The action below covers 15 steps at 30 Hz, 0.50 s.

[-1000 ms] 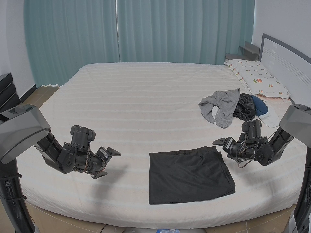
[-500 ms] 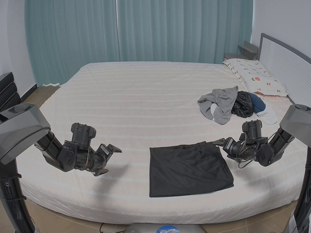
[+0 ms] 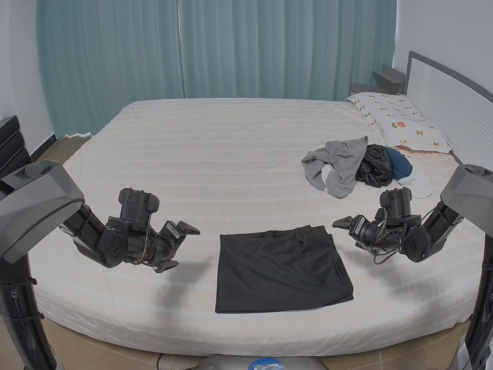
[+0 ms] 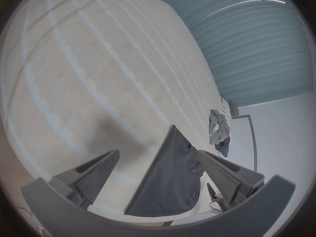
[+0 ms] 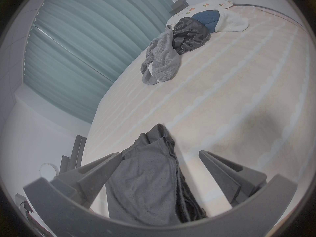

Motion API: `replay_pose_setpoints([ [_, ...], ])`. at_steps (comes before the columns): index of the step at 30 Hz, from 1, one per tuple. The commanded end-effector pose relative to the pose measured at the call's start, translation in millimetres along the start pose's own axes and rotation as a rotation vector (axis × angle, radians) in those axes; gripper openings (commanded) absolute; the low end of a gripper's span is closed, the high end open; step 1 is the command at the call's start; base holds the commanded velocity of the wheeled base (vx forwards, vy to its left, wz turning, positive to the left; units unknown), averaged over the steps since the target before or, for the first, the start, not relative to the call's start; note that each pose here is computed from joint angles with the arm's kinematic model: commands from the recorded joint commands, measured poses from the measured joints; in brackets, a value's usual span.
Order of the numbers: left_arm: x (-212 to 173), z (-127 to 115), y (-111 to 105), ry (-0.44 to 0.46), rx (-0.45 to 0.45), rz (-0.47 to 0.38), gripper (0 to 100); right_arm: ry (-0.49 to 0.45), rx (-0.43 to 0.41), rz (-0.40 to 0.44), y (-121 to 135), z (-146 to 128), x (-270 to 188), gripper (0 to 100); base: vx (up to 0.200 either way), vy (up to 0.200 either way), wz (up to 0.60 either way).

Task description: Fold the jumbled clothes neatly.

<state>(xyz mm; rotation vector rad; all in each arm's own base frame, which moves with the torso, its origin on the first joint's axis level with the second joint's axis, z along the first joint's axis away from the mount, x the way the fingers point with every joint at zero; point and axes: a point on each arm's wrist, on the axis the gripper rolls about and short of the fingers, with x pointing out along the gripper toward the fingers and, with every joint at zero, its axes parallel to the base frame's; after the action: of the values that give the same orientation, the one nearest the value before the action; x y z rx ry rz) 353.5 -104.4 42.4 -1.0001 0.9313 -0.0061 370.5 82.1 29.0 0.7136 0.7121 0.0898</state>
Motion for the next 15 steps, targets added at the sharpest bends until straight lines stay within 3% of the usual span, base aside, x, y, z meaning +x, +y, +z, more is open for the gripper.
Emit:
replay_pose_setpoints([
  [1, 13, -1, -7, -0.015, 0.022, -0.005, 100, 0.022, -0.02, 0.023, 9, -8, 11, 100, 0.0, 0.0, 0.0],
  [4, 23, -3, -12, -0.029, 0.039, -0.006, 100, 0.035, -0.03, 0.034, 14, -13, 15, 100, 0.0, 0.0, 0.0],
  [10, 65, -17, -16, -0.111, 0.187, 0.058, 100, 0.077, -0.053, 0.08, 30, -18, 24, 100, 0.0, 0.0, 0.0],
  [15, 70, -13, -20, -0.151, 0.196, 0.058, 100, 0.081, -0.062, 0.096, 38, -19, 32, 100, 0.0, 0.0, 0.0],
])
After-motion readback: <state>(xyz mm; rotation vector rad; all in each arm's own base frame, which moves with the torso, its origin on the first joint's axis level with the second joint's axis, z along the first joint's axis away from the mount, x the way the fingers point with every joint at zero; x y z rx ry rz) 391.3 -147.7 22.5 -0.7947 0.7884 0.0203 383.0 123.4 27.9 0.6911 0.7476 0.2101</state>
